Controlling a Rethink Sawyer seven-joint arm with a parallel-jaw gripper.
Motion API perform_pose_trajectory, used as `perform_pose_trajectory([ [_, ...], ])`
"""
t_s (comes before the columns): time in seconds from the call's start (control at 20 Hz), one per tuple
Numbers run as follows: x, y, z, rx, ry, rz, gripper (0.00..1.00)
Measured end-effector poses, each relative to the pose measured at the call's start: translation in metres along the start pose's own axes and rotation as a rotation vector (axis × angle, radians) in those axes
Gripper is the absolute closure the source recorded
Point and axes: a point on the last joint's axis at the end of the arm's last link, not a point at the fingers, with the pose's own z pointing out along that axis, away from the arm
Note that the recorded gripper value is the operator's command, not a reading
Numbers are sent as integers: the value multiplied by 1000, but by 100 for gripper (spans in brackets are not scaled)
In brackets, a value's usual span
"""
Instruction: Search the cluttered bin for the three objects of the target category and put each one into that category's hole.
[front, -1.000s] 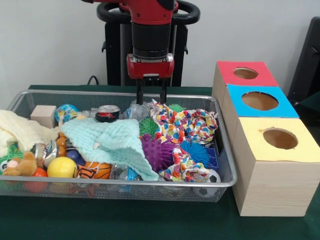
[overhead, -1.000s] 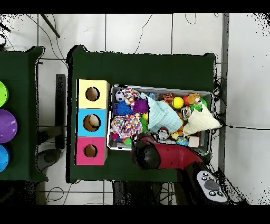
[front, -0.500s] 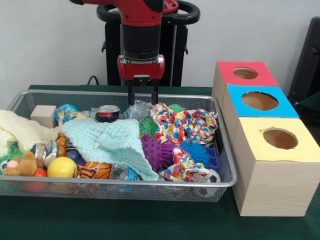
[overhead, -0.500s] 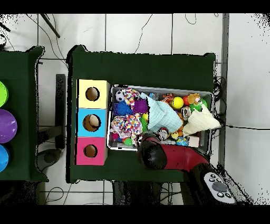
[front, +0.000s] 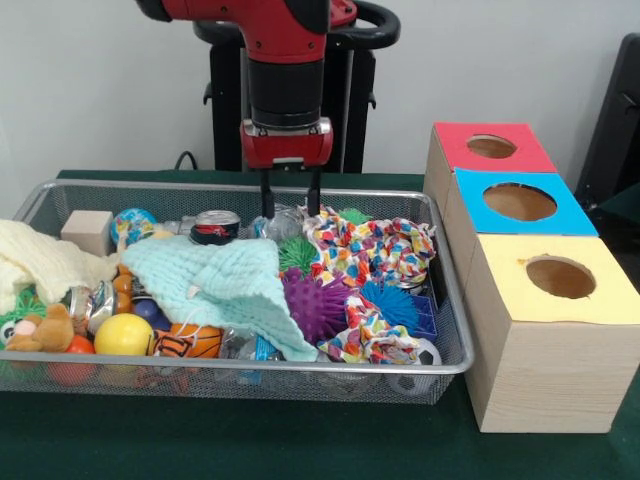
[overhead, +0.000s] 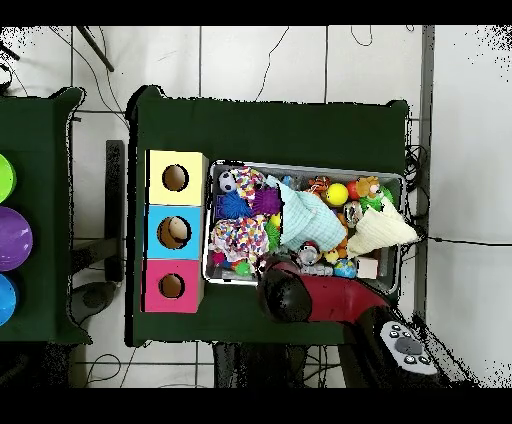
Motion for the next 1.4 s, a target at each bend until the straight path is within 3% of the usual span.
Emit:
perform_pose_trajectory([
  [0.4,-3,16,27,4,-152,-47,0],
  [0.6,0,19,38,8,-196,-54,0],
  [0.95,13,30,62,-8,-220,-67,0],
  [1.4,13,28,63,-2,-224,-65,0],
])
